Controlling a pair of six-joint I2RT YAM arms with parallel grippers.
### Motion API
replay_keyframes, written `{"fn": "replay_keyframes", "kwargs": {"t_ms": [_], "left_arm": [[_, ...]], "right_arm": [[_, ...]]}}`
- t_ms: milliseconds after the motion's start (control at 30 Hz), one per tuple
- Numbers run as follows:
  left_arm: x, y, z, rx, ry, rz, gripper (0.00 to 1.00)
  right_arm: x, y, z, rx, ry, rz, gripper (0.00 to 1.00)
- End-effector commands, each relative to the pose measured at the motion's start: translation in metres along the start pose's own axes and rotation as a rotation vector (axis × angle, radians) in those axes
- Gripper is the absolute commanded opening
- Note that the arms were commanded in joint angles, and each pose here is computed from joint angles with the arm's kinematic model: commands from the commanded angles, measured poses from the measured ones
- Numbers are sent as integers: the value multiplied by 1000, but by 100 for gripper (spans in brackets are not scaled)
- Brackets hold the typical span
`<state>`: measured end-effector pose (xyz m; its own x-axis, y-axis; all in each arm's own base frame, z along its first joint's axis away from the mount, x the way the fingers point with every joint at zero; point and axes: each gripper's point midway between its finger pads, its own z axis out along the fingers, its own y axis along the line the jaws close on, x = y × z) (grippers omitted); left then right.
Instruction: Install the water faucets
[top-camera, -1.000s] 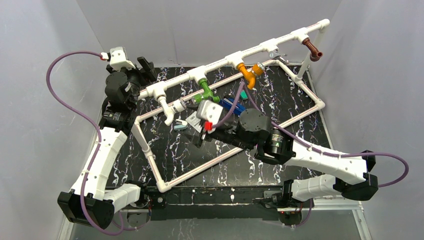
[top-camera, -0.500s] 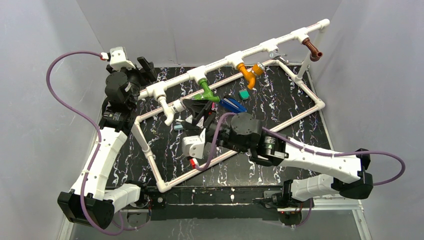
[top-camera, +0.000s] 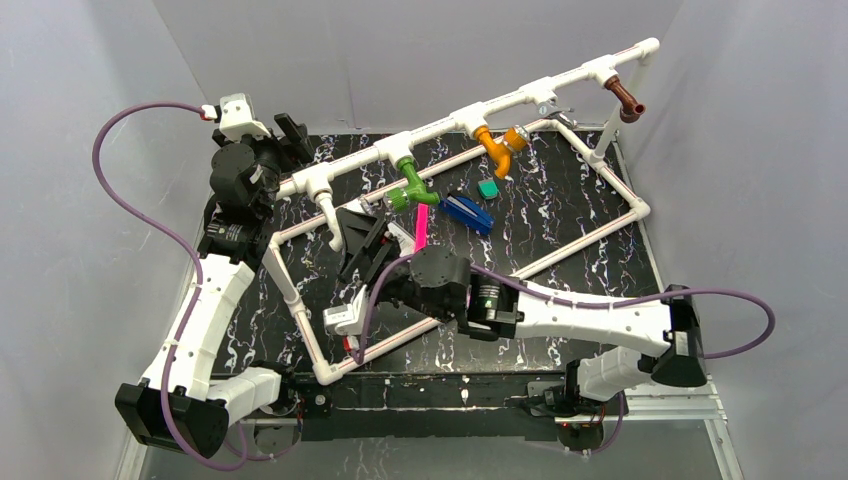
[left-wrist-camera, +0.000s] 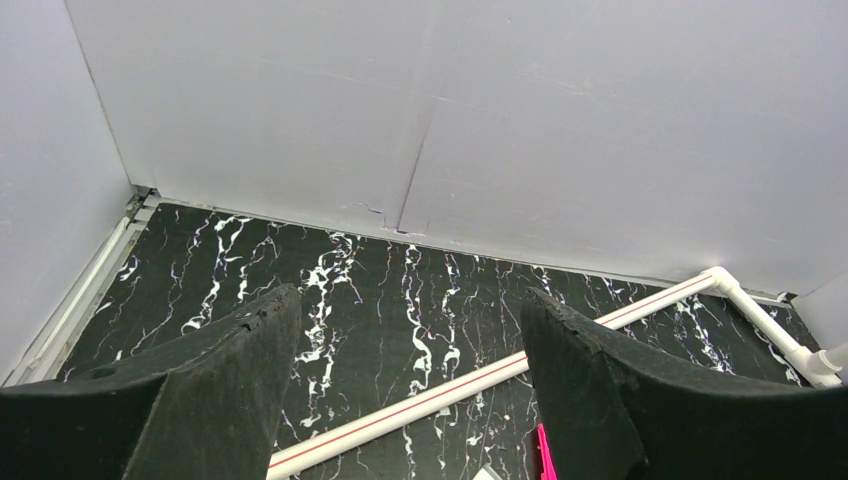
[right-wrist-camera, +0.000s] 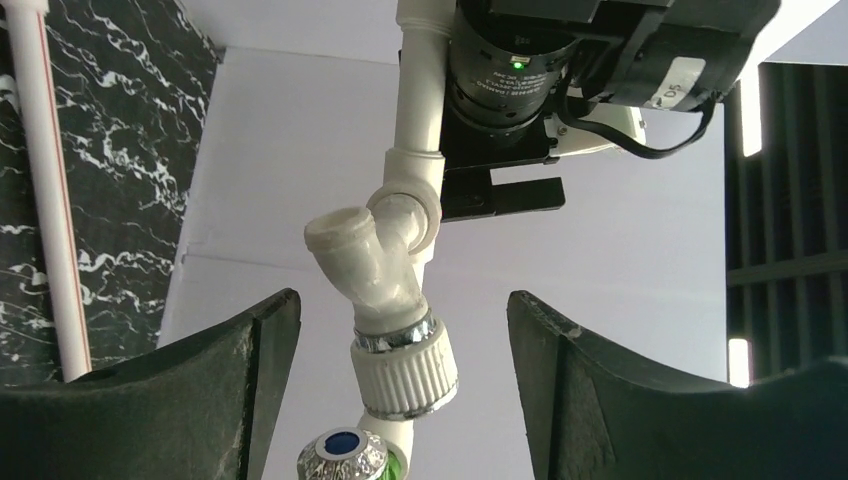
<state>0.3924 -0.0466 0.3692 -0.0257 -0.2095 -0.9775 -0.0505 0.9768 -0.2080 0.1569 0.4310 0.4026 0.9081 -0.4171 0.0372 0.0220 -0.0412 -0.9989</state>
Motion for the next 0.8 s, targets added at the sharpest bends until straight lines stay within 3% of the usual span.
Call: {"fn": "replay_keyframes", "kwargs": {"t_ms": [0,567,767], "left_arm": [[172,56,-26,-166,563,159,78],[173,56,-26,-161,568,156,78],[174,55,-25,-161,571,157,78]], "right_arm": [[10,-28,3,103,87,-92,81],[19,-21,24,149,189,-41,58],[19,-19,27,164,192,19,40]]}}
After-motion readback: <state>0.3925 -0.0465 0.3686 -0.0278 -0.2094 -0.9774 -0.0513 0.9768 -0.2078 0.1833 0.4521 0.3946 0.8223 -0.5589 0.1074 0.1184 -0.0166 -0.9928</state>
